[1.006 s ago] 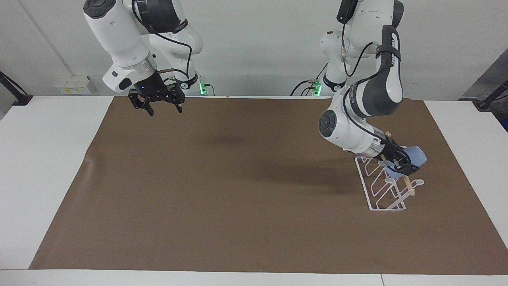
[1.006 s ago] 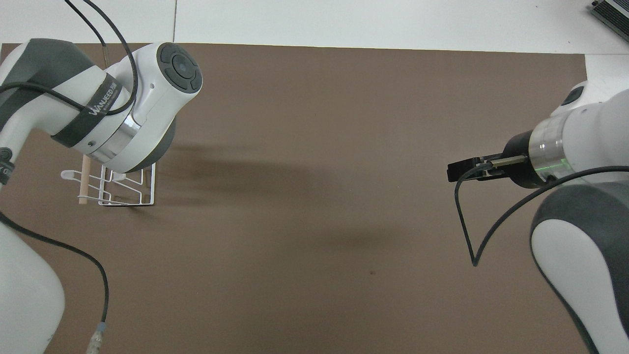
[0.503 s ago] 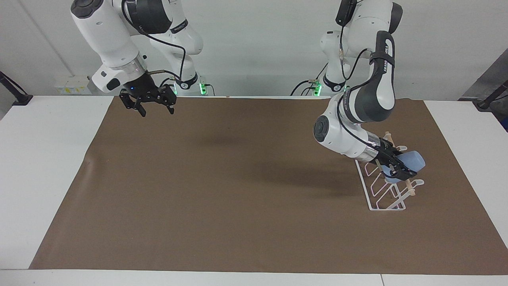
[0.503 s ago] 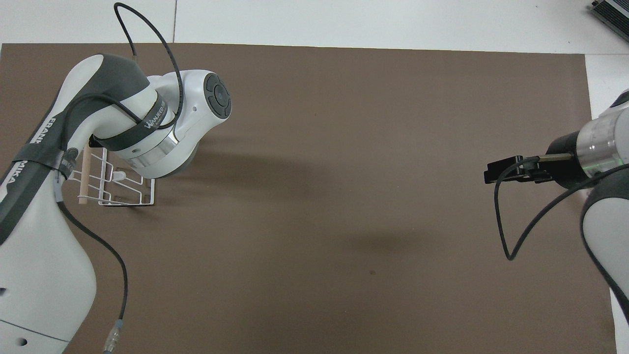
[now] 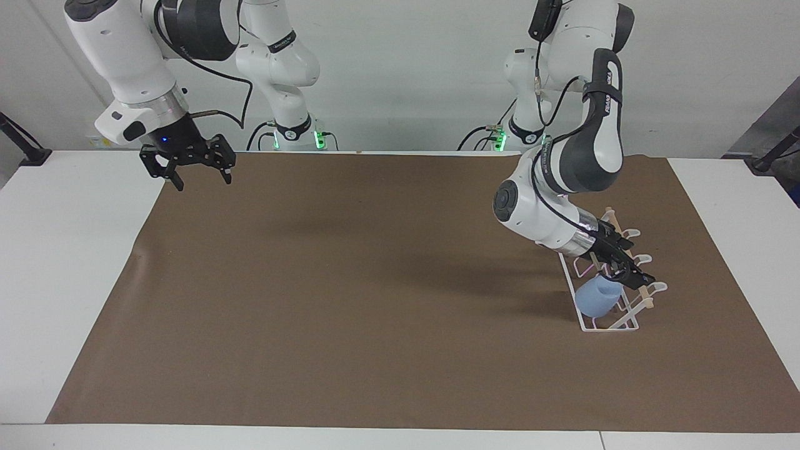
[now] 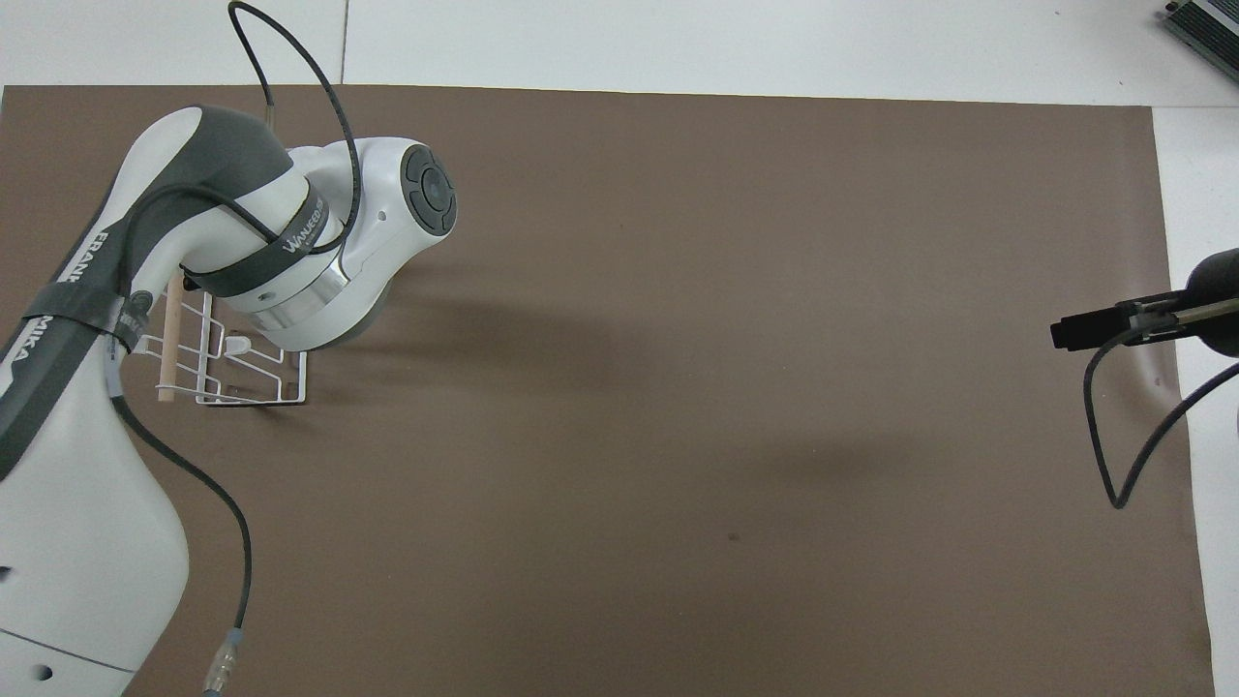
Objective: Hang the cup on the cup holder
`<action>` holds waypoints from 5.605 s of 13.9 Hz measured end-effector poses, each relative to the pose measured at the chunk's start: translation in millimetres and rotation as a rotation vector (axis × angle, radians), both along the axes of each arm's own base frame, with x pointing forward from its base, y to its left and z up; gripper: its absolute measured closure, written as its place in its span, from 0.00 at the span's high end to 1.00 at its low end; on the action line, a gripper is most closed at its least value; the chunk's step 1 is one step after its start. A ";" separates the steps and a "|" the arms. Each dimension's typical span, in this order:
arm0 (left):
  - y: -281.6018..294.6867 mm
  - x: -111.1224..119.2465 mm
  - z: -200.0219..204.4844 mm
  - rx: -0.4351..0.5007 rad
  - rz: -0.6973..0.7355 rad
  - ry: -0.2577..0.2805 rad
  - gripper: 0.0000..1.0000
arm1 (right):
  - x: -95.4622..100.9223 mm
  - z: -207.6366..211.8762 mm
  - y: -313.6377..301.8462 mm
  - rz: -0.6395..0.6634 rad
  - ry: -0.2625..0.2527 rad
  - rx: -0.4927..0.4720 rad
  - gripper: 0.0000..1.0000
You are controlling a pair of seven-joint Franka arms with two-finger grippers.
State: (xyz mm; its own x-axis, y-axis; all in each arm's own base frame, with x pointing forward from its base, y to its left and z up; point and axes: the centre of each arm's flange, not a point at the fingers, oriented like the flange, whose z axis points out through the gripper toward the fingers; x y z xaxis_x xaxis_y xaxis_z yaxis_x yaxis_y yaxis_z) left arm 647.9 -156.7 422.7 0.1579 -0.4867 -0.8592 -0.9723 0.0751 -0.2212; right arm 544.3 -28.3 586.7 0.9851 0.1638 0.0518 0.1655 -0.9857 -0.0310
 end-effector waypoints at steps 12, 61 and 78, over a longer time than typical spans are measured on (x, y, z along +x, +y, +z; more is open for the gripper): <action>13.7 -28.2 83.4 -0.434 0.199 -0.036 1.00 | -1.6 4.1 -17.1 -0.048 -0.011 0.005 1.00; 103.2 -81.3 167.6 -0.899 1.121 -0.514 1.00 | -5.2 15.1 5.3 -0.164 -0.025 0.012 1.00; 119.6 -90.2 199.0 -1.027 1.201 -0.517 1.00 | -5.2 15.1 5.3 -0.164 -0.025 0.012 1.00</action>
